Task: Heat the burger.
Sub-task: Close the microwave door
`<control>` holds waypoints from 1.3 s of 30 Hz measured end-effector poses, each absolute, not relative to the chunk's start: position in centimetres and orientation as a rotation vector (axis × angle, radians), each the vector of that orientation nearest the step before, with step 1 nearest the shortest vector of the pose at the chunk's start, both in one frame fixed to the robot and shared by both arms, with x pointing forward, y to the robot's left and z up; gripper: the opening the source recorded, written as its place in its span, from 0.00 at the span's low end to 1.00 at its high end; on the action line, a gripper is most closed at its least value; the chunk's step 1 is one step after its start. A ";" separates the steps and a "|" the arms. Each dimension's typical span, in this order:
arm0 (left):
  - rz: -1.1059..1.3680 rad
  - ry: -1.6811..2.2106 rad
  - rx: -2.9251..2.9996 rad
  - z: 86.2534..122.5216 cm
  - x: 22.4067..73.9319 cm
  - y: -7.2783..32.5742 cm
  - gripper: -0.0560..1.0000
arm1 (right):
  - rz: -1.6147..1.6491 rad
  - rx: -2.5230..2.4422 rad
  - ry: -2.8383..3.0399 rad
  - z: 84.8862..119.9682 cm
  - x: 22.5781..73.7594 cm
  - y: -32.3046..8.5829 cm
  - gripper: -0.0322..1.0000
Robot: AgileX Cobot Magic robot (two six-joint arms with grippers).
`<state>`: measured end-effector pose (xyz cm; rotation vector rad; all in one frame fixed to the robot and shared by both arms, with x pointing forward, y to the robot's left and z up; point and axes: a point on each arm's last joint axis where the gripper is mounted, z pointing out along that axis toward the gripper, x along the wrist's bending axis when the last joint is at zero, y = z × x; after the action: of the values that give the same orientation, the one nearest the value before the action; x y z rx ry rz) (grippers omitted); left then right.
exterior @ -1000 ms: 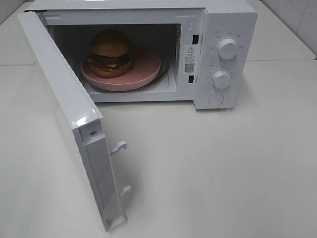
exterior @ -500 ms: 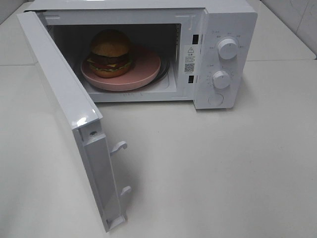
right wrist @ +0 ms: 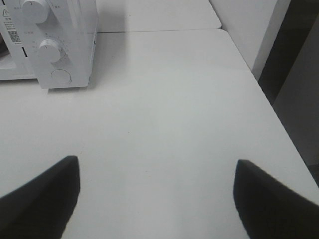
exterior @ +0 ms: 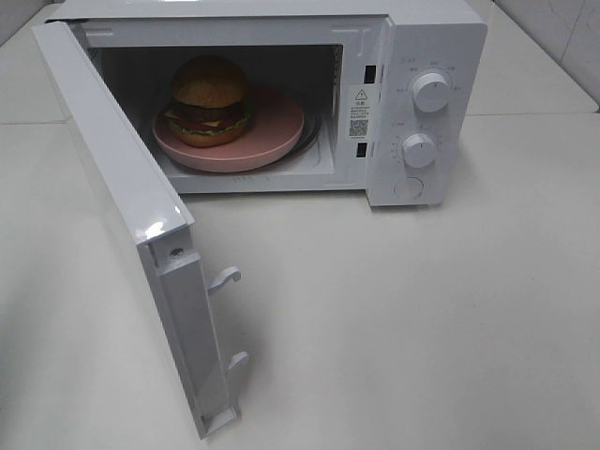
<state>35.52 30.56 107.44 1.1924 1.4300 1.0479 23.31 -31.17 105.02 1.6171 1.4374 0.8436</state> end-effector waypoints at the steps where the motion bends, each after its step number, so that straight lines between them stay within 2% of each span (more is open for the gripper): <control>1: 1.048 1.430 1.192 107.4 35.5 30.6 0.05 | 0.844 1.617 1.437 105.0 23.3 -31.2 0.77; 11: 1.191 1.264 1.146 103.5 40.2 30.8 0.05 | 0.844 1.617 1.437 105.0 23.3 -31.2 0.77; 15: 1.178 1.212 1.216 102.5 41.4 30.4 0.05 | 0.844 1.617 1.437 105.0 23.3 -31.2 0.77; 25: 0.940 1.069 1.473 97.4 45.1 28.1 0.05 | 0.844 1.617 1.437 105.0 23.3 -31.2 0.77; 31: 0.792 1.018 1.534 96.3 47.5 26.1 0.05 | 0.844 1.617 1.437 105.0 23.3 -31.2 0.77; 39: 0.725 1.016 1.573 94.8 49.2 23.6 0.05 | 0.844 1.617 1.437 105.0 23.3 -31.2 0.77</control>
<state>49.16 23.56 94.82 1.5729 1.0164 0.7246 23.31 -31.17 105.02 1.6171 1.4374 0.8436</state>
